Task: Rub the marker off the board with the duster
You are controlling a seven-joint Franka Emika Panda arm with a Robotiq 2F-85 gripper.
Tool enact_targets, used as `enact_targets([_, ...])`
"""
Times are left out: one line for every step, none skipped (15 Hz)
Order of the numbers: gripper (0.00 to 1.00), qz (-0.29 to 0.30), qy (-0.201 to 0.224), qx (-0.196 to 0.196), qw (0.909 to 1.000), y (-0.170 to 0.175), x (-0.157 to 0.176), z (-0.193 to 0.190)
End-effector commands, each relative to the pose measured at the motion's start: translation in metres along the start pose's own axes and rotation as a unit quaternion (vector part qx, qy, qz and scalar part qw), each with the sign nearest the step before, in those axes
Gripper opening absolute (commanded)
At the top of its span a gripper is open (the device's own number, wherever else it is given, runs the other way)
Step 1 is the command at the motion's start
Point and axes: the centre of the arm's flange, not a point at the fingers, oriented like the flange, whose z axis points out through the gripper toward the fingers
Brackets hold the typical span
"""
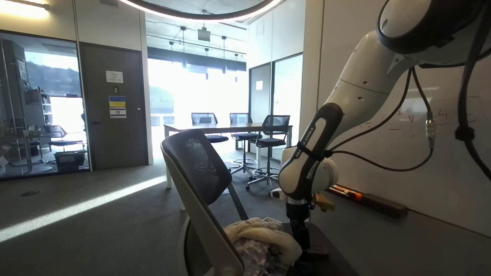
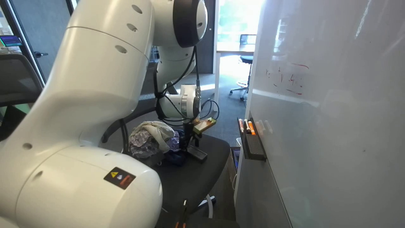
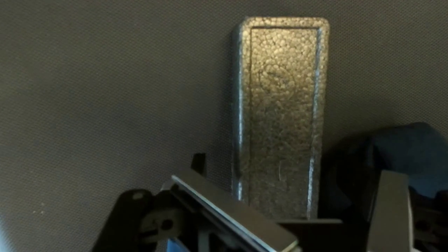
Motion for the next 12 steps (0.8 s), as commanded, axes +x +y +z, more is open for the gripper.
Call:
enact_targets([0.67, -0.007, 0.026, -0.005, 0.9996, 0.004, 0.004, -0.004])
enact_targets([0.59, -0.006, 0.027, -0.007, 0.9996, 0.004, 0.004, -0.005])
enact_targets([0.49, -0.007, 0.029, -0.008, 0.9995, 0.004, 0.004, -0.005])
enact_targets([0.43, -0.007, 0.028, -0.006, 0.9996, 0.005, 0.005, -0.004])
enact_targets([0.37, -0.008, 0.027, -0.003, 0.9996, 0.005, 0.005, -0.004])
enact_targets([0.31, -0.01, 0.028, -0.005, 0.9996, 0.005, 0.005, -0.003])
enact_targets([0.31, -0.011, 0.025, -0.004, 0.9996, 0.004, 0.005, -0.004])
enact_targets([0.31, -0.01, 0.025, -0.008, 0.9996, 0.004, 0.004, -0.008])
enact_targets([0.31, -0.007, 0.022, -0.016, 0.9996, 0.003, 0.002, -0.015])
enact_targets([0.31, -0.002, 0.017, -0.025, 0.9995, 0.003, -0.002, -0.025])
enact_targets([0.31, 0.004, 0.011, -0.037, 0.9992, 0.004, -0.006, -0.034])
enact_targets([0.31, 0.014, -0.001, -0.055, 0.9984, 0.005, -0.012, -0.046])
